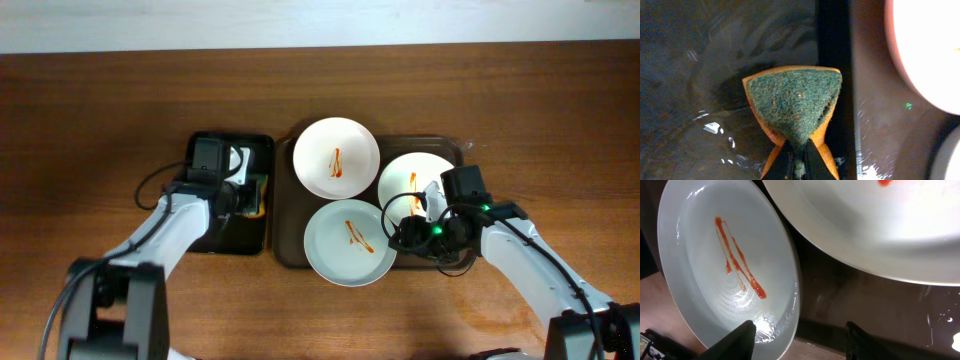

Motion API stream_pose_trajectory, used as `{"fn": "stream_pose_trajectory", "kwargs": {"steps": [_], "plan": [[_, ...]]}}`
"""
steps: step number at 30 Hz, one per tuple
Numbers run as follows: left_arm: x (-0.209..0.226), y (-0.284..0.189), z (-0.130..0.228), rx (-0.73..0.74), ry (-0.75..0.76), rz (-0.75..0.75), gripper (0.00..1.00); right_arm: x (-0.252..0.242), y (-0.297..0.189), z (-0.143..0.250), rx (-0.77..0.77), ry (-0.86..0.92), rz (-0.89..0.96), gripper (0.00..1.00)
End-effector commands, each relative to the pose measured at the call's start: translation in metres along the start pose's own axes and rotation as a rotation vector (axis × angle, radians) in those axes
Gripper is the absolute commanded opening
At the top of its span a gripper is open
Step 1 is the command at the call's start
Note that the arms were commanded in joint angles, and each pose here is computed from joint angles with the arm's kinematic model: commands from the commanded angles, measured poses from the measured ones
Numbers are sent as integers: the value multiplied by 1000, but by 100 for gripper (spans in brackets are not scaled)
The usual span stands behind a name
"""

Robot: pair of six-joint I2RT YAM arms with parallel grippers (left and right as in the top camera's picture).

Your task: Clean dirty plates on tray and stack at the side

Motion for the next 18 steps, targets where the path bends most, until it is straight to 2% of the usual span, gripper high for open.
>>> {"fn": "stream_pose_trajectory", "kwargs": {"steps": [1, 7, 11, 18], "plan": [[-15, -50, -40, -209, 31, 9, 0, 5, -1, -3, -2, -7, -11, 58], [-21, -90, -57, -357, 45, -7, 0, 5, -1, -3, -2, -7, -11, 58], [-25, -102, -74, -463, 129, -19, 0, 5, -1, -3, -2, -7, -11, 58], [-32, -117, -100, -620, 181, -9, 0, 5, -1, -3, -2, -7, -11, 58]]}}
Point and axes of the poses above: each gripper's point midway between its finger pads, its own y axis out along the fingers, its own x axis along the line the jaws close on, z = x × y, the point moved 5 cm from there along -y, back along the fingers, and after that the axes turned 9 degrees about -y, right-handed, at the moved point
